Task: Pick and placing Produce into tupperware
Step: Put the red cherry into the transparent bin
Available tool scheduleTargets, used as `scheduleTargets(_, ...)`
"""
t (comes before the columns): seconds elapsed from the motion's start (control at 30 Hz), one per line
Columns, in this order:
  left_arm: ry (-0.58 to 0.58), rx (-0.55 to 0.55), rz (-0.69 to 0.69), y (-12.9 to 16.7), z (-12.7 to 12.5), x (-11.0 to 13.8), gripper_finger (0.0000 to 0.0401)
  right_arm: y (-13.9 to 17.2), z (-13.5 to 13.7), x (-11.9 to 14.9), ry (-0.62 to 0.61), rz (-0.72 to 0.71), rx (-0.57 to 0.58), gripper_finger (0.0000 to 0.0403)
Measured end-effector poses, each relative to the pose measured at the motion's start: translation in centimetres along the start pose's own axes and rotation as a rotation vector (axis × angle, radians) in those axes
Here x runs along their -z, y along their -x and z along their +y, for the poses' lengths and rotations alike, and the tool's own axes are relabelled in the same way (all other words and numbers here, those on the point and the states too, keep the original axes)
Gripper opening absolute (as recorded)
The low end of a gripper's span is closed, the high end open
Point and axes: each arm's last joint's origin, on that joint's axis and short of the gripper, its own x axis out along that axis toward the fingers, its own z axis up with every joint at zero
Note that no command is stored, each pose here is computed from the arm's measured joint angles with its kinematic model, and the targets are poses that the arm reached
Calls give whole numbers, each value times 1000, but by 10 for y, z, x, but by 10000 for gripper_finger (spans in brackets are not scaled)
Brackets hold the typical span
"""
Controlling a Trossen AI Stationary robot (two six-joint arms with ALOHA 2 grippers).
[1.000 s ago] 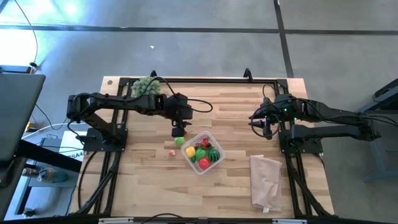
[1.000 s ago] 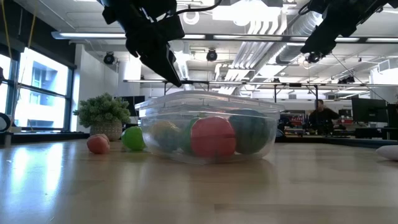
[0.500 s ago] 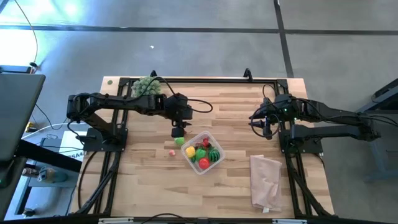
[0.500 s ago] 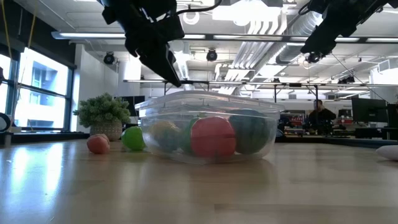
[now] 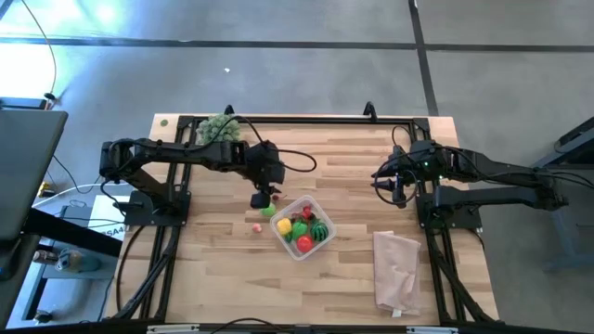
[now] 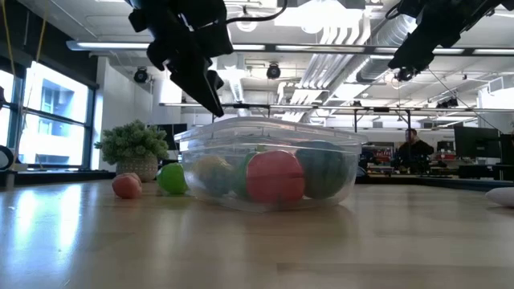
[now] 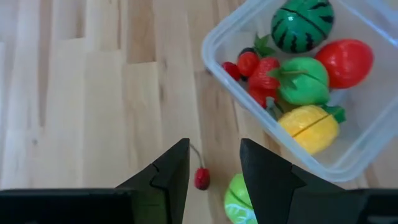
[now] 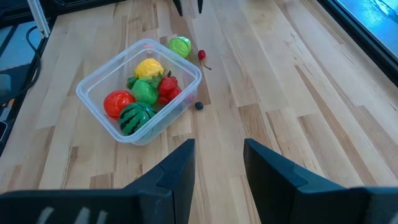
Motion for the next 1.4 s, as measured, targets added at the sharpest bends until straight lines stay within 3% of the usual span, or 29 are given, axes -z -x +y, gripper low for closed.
scheduleTargets(0.4,71,56,54,0,-6,5,131,0,0,0,0,0,0,129)
scheduleTargets(0.73,-12,-45,38,-4,-31,-4,131,0,0,0,0,0,0,129)
scheduleTargets(0.83,-4,-45,6,-4,-30,-7,131,0,0,0,0,0,0,129)
scheduleTargets(1.1,59,-90,77,-11,-28,-1,131,0,0,0,0,0,0,129)
scheduleTargets(1.4,158,-132,162,-31,-6,9,131,0,0,0,0,0,0,129)
